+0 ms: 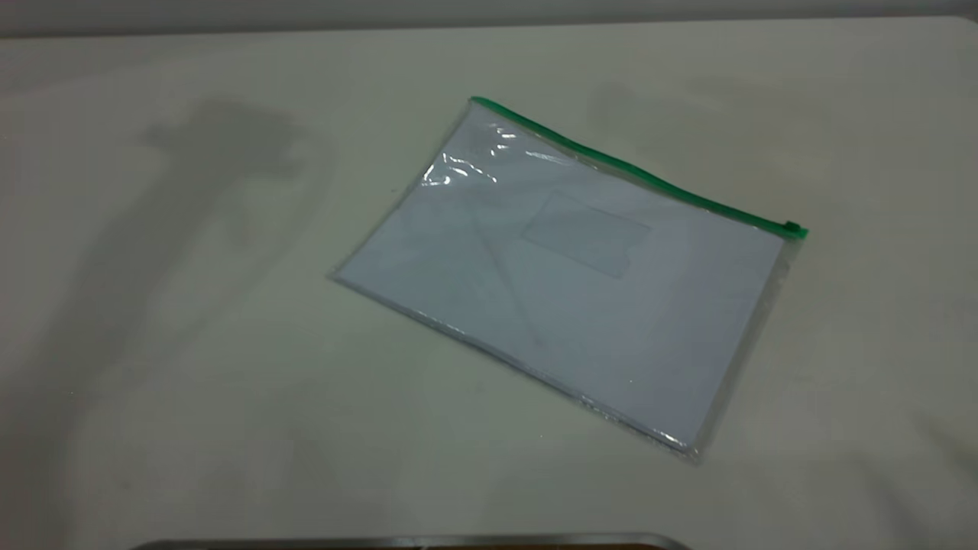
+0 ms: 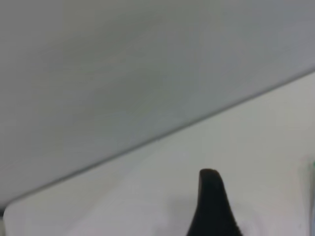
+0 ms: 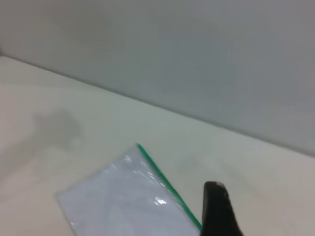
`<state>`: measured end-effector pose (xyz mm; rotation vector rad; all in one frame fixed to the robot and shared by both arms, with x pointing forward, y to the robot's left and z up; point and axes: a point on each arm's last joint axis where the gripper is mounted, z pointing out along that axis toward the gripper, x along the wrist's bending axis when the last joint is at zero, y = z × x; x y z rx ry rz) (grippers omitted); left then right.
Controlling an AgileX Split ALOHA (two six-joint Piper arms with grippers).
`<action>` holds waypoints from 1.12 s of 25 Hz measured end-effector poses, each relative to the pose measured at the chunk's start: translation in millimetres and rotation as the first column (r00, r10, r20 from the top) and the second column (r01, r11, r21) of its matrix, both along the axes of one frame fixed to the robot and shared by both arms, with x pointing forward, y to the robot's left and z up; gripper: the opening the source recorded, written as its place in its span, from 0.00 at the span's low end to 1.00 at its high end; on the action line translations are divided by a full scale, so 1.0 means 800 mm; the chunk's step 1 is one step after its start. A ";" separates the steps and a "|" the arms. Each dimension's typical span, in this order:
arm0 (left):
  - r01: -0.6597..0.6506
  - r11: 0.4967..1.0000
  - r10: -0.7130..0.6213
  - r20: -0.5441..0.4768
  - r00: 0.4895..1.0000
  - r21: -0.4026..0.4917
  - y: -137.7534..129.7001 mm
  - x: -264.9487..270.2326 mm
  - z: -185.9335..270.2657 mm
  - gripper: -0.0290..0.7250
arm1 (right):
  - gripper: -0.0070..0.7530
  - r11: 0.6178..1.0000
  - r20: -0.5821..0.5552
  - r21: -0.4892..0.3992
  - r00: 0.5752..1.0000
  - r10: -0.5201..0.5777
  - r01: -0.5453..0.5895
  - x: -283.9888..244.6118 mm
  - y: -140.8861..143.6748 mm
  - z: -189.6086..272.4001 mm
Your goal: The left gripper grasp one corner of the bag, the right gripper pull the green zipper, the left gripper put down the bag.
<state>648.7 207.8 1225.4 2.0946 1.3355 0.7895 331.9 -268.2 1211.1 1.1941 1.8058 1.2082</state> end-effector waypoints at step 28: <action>-0.148 0.988 0.138 -0.205 0.969 -0.035 0.076 -0.309 -0.044 0.82 | 0.67 0.987 0.005 -0.099 0.992 -0.127 0.127 -0.164 -0.013 -0.150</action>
